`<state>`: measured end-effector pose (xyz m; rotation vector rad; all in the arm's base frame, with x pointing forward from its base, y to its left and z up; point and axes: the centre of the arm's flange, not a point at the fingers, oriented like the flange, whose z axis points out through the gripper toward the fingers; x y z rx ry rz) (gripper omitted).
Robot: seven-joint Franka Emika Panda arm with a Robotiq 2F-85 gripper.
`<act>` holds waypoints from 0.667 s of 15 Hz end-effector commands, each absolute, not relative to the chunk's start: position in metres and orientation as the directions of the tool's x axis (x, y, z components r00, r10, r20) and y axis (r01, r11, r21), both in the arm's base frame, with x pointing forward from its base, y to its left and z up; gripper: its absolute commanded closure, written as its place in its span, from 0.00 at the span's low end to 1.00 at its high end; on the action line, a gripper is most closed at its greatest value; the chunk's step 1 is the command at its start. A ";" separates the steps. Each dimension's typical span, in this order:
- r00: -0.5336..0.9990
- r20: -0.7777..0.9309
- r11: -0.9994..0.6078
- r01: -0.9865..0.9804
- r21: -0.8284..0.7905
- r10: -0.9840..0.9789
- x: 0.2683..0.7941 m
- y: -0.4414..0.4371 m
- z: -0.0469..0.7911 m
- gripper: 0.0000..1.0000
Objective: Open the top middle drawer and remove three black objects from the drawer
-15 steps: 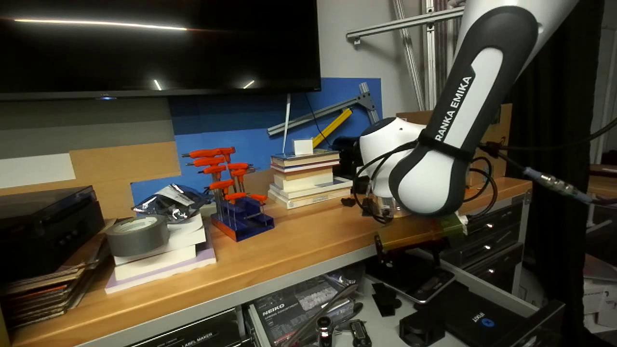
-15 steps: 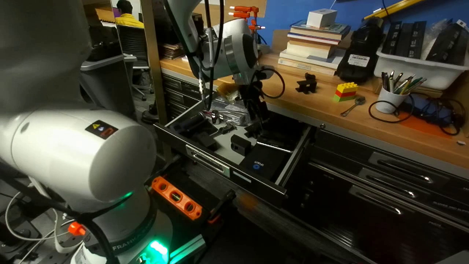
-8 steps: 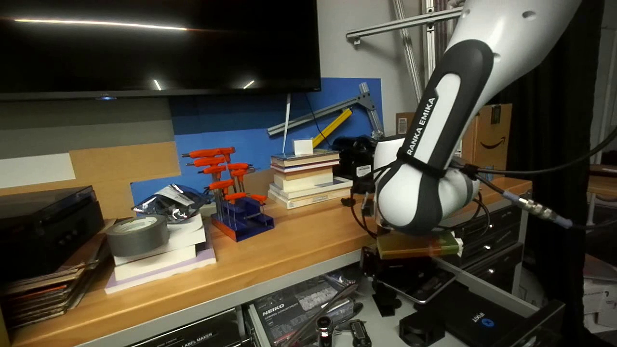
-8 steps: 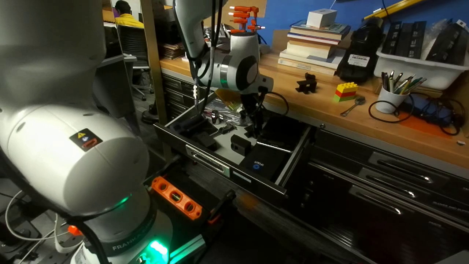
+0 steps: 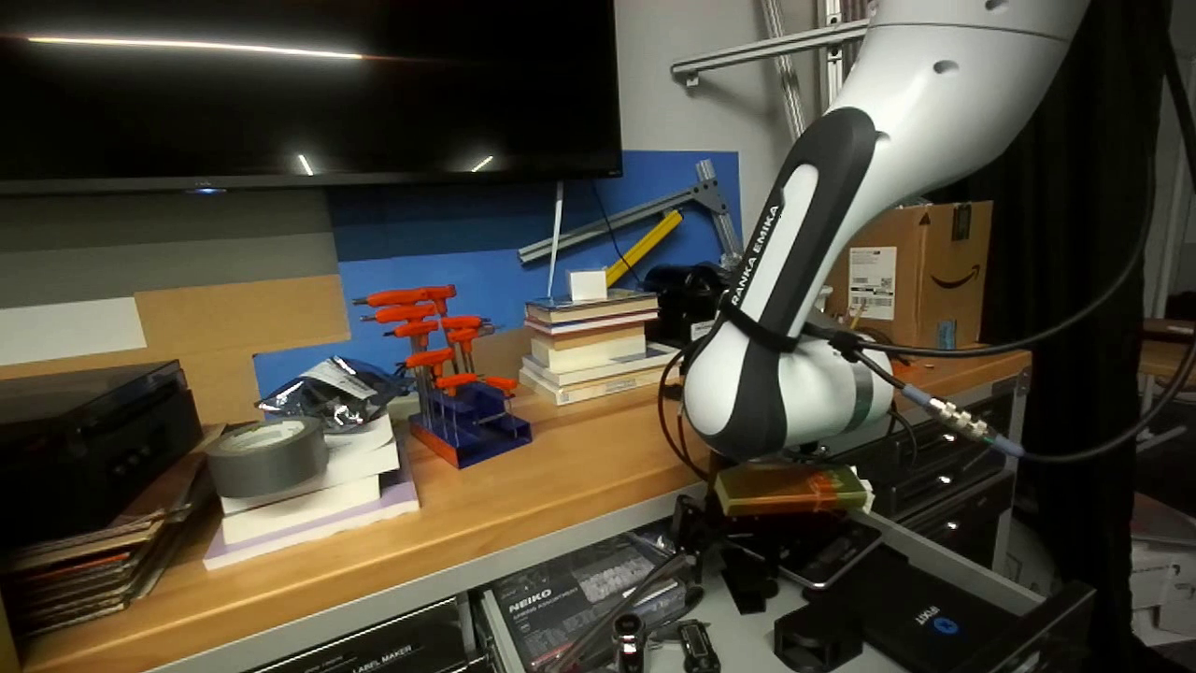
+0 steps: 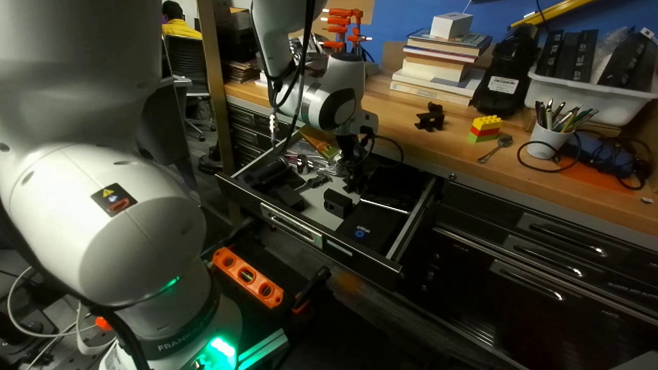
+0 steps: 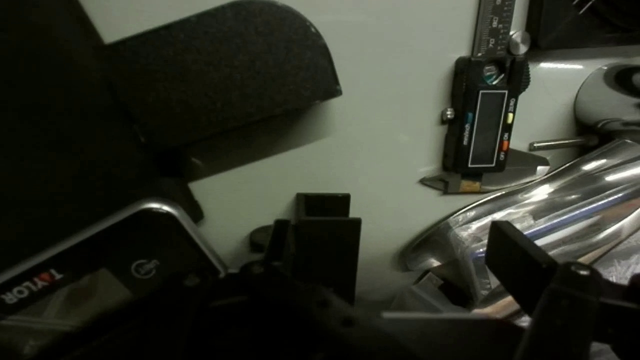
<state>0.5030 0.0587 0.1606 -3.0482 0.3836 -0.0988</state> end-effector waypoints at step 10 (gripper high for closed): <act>0.978 0.059 -0.977 -0.195 -0.088 -0.201 0.531 0.050 0.139 0.00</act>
